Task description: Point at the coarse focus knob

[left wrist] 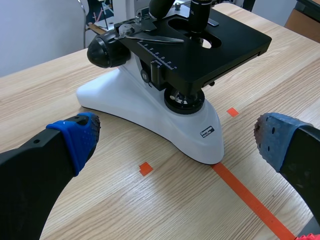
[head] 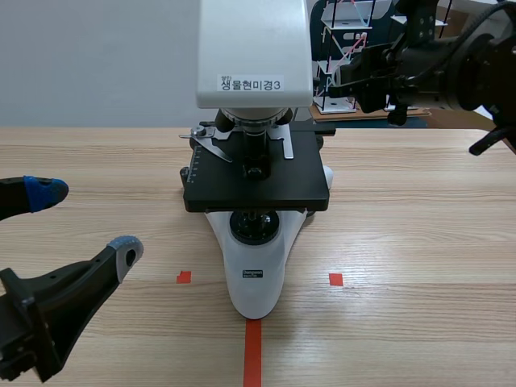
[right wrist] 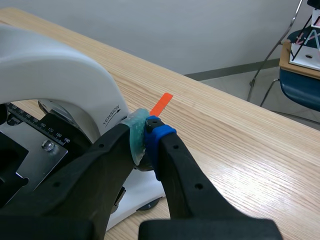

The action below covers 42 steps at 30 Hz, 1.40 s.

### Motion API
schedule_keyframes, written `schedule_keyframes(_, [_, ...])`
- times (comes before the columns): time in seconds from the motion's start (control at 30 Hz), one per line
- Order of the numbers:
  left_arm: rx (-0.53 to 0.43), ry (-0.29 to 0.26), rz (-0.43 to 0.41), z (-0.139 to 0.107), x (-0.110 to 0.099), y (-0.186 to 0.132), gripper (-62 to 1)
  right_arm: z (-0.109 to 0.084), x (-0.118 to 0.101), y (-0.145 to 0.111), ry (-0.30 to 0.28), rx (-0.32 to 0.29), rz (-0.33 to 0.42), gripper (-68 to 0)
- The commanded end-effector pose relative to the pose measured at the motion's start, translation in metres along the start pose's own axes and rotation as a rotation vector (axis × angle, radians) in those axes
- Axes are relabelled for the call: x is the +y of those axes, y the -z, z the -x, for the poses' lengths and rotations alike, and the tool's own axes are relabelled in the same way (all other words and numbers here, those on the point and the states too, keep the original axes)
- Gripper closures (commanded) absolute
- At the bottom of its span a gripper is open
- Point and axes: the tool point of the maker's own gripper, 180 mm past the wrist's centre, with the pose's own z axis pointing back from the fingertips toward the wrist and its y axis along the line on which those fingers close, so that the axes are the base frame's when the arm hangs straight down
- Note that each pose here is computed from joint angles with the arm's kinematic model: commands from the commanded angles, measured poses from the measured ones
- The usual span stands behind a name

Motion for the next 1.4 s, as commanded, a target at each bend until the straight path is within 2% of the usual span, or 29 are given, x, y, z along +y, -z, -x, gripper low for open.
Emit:
schedule_keyframes(0.0, [-0.031,0.0,0.009,-0.0086,-0.0027,0.0012,-62.3,-0.0181,0.0004,-0.0022,-0.02,-0.037,-0.005,0.2])
schedule_keyframes(0.37, [-0.031,0.0,0.009,-0.0086,-0.0027,0.0012,-62.3,-0.0095,0.0031,-0.0028,-0.001,-0.014,-0.015,0.2])
schedule_keyframes(1.37, [-0.031,0.0,0.009,-0.0086,-0.0027,0.0012,-62.3,-0.0102,0.0032,-0.0027,0.0,-0.018,-0.015,0.2])
